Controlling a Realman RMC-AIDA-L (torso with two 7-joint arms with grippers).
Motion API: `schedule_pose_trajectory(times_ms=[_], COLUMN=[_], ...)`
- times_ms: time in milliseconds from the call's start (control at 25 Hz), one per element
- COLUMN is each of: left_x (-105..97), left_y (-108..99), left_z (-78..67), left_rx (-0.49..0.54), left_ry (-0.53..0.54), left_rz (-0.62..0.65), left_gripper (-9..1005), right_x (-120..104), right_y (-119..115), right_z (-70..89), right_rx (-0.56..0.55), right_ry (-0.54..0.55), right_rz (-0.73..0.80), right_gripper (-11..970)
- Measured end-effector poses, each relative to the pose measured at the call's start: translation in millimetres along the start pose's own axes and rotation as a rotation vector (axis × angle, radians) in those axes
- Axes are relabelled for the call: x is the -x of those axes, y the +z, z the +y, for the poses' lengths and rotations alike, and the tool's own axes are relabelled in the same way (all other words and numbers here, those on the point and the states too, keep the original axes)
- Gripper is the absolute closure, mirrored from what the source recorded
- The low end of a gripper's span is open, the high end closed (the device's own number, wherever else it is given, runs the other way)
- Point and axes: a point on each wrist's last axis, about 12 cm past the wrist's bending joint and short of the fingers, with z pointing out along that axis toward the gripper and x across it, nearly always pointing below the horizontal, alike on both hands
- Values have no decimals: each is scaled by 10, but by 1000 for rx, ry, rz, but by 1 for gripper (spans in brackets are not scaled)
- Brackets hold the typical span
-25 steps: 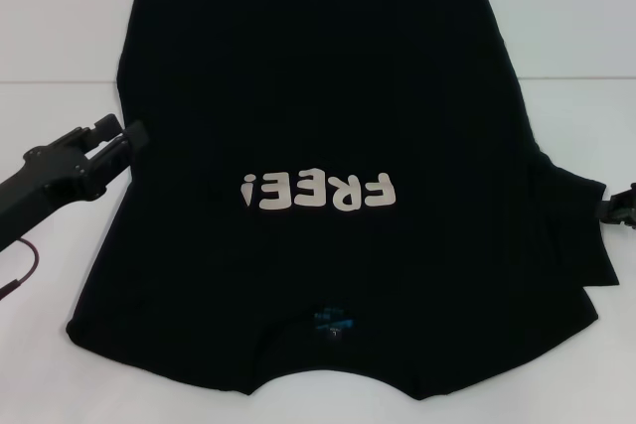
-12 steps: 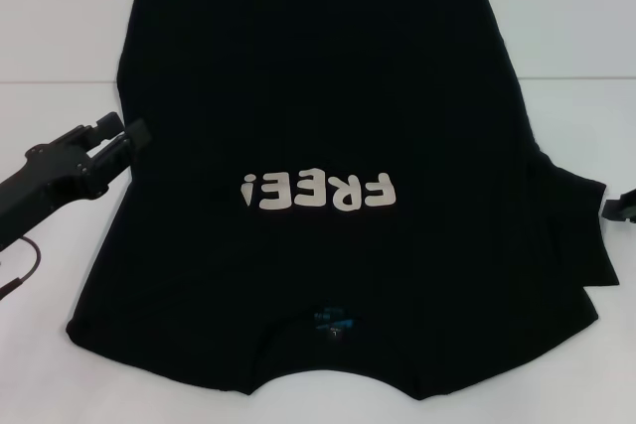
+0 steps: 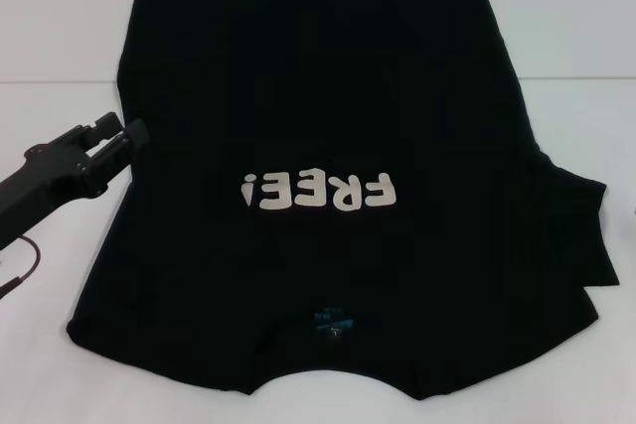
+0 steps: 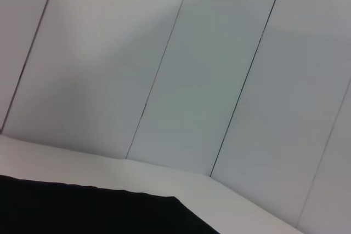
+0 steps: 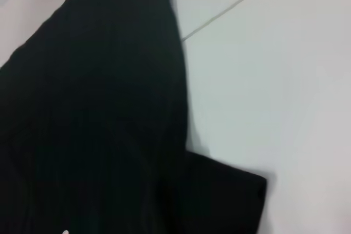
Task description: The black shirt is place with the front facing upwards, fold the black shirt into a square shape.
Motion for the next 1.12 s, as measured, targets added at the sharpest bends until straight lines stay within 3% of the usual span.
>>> schedule_pose_trajectory(times_ms=[160,440,880,1120], left_x=[13,31,25,36], left_y=[21,78,98,91], left_z=[-1,5,18,32], left_rx=[-2,3,21,28], left_ry=[2,7,20,25], left_rz=[-2,-2,1,1], left_gripper=[530,529,529,529], right_x=[11,6,66,80], right_y=[-112,-109,16,70], right_z=[-58,18,196,213], right_rx=[27,65,44,-2], right_ry=[26,-9,-22,-24], right_rz=[-34,7,99,115], right_gripper=[913,898,675,432])
